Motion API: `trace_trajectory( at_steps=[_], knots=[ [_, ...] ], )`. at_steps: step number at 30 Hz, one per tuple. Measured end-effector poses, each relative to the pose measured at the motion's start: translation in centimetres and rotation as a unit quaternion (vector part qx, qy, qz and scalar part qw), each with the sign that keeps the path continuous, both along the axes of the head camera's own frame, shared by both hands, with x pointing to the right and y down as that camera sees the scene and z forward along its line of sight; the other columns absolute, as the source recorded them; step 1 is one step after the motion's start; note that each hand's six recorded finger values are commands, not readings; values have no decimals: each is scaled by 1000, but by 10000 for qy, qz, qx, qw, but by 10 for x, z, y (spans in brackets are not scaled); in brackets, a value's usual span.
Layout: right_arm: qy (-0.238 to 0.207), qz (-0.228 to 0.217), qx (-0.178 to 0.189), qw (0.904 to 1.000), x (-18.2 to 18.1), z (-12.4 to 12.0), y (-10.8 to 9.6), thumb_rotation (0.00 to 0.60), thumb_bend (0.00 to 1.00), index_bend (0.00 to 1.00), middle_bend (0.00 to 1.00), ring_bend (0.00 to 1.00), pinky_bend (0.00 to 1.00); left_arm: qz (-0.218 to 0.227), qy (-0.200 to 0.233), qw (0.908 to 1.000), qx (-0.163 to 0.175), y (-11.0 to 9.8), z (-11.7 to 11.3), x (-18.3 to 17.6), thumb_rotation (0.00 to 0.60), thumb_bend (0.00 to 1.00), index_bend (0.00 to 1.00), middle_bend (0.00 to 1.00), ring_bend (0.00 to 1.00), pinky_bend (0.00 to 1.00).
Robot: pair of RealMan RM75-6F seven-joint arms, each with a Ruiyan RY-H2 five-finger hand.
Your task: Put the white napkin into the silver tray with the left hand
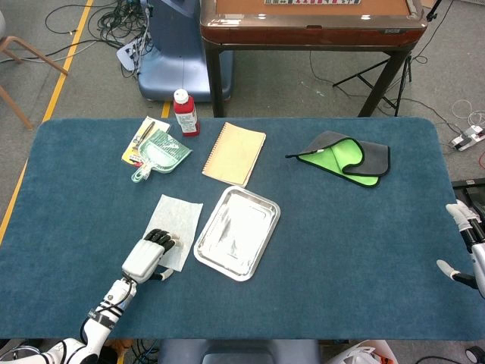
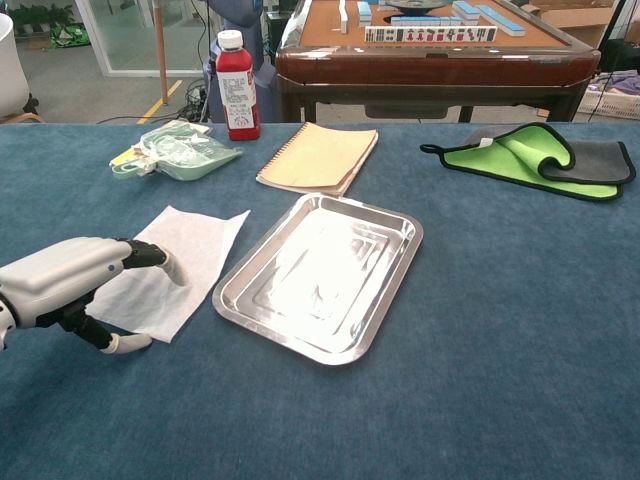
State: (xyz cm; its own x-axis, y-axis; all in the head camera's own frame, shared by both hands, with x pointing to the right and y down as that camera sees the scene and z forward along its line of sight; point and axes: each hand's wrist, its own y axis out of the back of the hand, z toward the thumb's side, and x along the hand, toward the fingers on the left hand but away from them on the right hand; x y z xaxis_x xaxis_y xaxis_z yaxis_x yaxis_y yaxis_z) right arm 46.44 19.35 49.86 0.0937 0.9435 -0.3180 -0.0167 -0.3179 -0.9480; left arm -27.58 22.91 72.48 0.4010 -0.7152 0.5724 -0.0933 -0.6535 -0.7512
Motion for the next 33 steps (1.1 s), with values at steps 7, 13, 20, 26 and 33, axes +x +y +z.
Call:
trace_trajectory(
  at_steps=[7, 13, 20, 26, 33],
  knots=[
    [-4, 25, 6, 10000, 1, -1, 1, 600, 28, 74, 159, 0, 51, -238, 180, 9996, 1, -7, -1, 0, 600, 199, 325, 214, 179, 126],
    [-8, 38, 17, 10000, 2, -1, 1, 600, 28, 74, 159, 0, 51, -377, 305, 9988, -11, -16, 2, 2, 600, 202, 337, 214, 180, 126],
    [-12, 39, 7, 10000, 2, 0, 1, 600, 28, 74, 159, 0, 51, -588, 446, 9972, 112, -32, 6, 5, 600, 318, 387, 225, 204, 126],
    [-3, 69, 9, 10000, 3, 0, 1, 600, 28, 74, 159, 0, 51, -850, 475, 9948, 308, -51, 8, 1, 600, 387, 416, 238, 213, 126],
    [-9, 67, -3, 10000, 3, 1, 1, 600, 28, 74, 159, 0, 51, -1151, 439, 9914, 443, -69, 11, -9, 600, 413, 479, 249, 221, 126]
  ],
)
